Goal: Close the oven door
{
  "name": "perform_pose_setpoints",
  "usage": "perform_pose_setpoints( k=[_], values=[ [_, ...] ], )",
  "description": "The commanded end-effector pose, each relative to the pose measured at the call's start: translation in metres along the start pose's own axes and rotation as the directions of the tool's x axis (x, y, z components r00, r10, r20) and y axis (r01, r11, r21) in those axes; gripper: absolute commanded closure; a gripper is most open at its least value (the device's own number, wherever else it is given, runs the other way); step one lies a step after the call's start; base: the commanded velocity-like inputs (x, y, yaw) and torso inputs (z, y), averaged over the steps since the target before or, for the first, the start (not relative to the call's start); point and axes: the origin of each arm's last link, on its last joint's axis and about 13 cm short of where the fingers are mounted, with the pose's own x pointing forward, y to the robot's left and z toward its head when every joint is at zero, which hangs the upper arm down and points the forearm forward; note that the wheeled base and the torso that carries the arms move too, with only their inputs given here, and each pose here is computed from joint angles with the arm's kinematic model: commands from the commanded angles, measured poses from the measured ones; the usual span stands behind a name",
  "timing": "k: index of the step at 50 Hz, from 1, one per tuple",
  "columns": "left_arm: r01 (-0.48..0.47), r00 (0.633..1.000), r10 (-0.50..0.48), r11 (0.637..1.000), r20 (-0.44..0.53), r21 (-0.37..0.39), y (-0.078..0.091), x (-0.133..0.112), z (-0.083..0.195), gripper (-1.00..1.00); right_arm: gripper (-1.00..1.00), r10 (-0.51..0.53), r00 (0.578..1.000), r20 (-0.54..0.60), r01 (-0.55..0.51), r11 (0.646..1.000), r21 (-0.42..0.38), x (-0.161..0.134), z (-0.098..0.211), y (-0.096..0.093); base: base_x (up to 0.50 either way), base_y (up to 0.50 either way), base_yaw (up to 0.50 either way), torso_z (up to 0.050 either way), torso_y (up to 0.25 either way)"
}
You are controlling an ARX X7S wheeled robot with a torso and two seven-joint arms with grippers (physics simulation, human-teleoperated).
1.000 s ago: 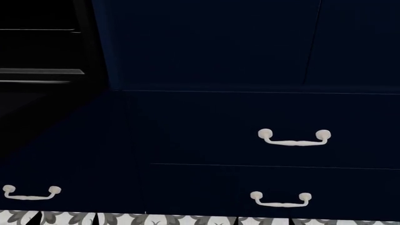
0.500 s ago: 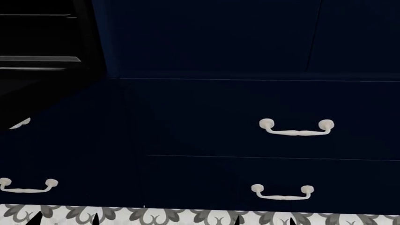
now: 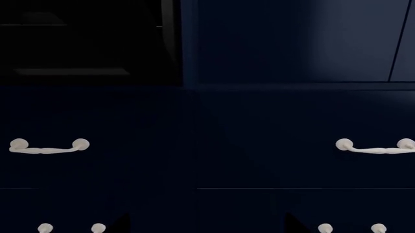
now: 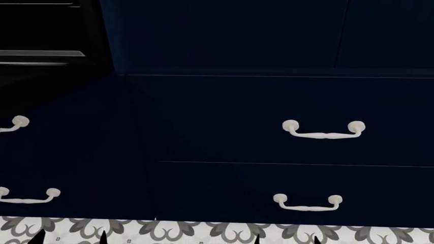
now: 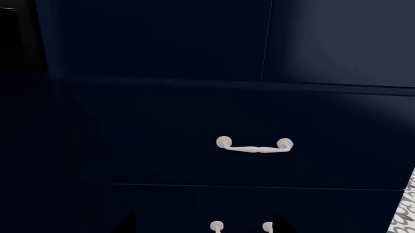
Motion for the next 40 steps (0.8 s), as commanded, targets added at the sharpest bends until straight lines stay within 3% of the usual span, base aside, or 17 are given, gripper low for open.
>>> perform_pose_setpoints(
  k=[1,40],
  values=[
    [-0.002,1.000,0.002,1.000,0.013,-0.008,0.0002,-0.0005,0.0001,-1.00,-1.00,0.011,1.000,-0.002,-0.012,1.000,-0.012,-0.0009,0.0007,0.0006,0.00,0.19,0.00,0.000,0.000],
    [-0.014,1.000,0.014,1.000,0.002,0.001,-0.0001,0.0011,-0.0005,-1.00,-1.00,0.027,1.000,0.002,-0.027,1.000,-0.006,-0.0004,0.0003,0.0006,0.00,0.49,0.00,0.000,0.000]
  ],
)
